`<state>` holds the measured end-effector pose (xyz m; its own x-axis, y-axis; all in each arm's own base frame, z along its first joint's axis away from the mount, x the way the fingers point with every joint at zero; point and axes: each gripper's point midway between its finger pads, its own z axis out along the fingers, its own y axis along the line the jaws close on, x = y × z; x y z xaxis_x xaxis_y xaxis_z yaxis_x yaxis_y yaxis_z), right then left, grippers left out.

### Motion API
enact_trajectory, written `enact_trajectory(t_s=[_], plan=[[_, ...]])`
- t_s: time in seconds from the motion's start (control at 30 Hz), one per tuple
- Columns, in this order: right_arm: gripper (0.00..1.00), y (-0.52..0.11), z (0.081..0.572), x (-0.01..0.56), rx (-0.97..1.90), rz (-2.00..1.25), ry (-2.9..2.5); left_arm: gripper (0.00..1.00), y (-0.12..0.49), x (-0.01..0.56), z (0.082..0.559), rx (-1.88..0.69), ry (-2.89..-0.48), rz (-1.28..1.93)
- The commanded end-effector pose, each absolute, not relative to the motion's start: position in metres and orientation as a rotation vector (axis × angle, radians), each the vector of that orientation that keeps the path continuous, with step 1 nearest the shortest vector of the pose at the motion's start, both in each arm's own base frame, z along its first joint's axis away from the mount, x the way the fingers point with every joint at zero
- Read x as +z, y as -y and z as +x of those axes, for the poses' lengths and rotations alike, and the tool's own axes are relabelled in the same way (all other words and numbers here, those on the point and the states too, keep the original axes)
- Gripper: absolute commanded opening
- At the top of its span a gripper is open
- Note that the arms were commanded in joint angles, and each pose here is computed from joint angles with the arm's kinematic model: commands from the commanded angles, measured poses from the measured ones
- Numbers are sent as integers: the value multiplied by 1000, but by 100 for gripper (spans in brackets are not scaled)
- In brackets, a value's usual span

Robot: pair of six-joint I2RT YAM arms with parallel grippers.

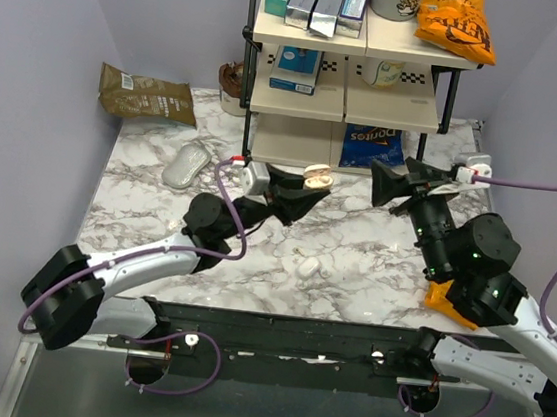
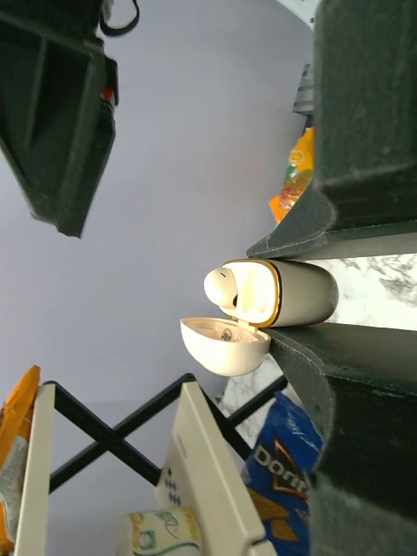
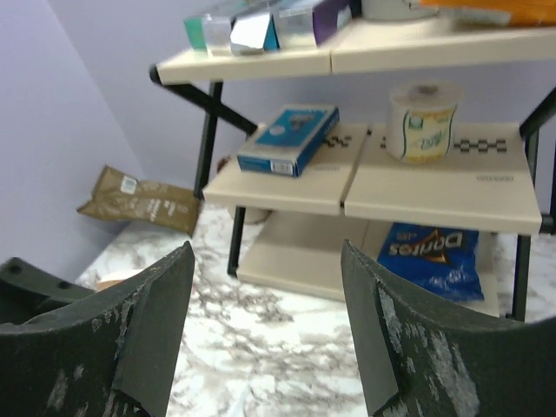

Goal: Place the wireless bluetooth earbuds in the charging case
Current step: Pick up the left earbud from the center of the board.

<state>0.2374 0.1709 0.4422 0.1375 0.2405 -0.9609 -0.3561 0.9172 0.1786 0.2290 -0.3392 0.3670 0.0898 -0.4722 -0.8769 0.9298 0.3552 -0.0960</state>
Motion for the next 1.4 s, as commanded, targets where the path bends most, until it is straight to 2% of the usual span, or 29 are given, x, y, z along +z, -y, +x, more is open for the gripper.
enact_trajectory(t_s=[0.0,0.03,0.07,0.13,0.17,0.3,0.53,0.7,0.9,1.23,1.37], plan=[[76,-187,249,347,316,-190,-1620,0,299,361,217,-1033,-980,512],[76,-201,248,328,340,-250,-1664,0,284,369,209,-1018,-956,487],[76,-209,247,310,353,-293,-1706,0,279,343,209,-991,-1032,498],[76,-228,239,268,404,-381,-1808,0,258,344,201,-958,-1034,452],[76,-238,239,243,402,-424,-1872,0,253,323,201,-937,-1094,453],[73,-268,236,183,424,-512,-2048,0,227,305,196,-905,-1152,365],[68,-297,245,126,370,-685,-2180,0,207,300,188,-906,-1156,298],[69,-306,240,96,364,-855,-2222,0,197,299,189,-900,-1172,243],[69,-309,245,73,310,-916,-2265,0,191,304,186,-910,-1165,215],[57,-296,264,39,237,-915,-2349,0,191,303,185,-918,-1168,214],[56,-295,265,36,245,-919,-2358,0,192,302,186,-917,-1166,214]])
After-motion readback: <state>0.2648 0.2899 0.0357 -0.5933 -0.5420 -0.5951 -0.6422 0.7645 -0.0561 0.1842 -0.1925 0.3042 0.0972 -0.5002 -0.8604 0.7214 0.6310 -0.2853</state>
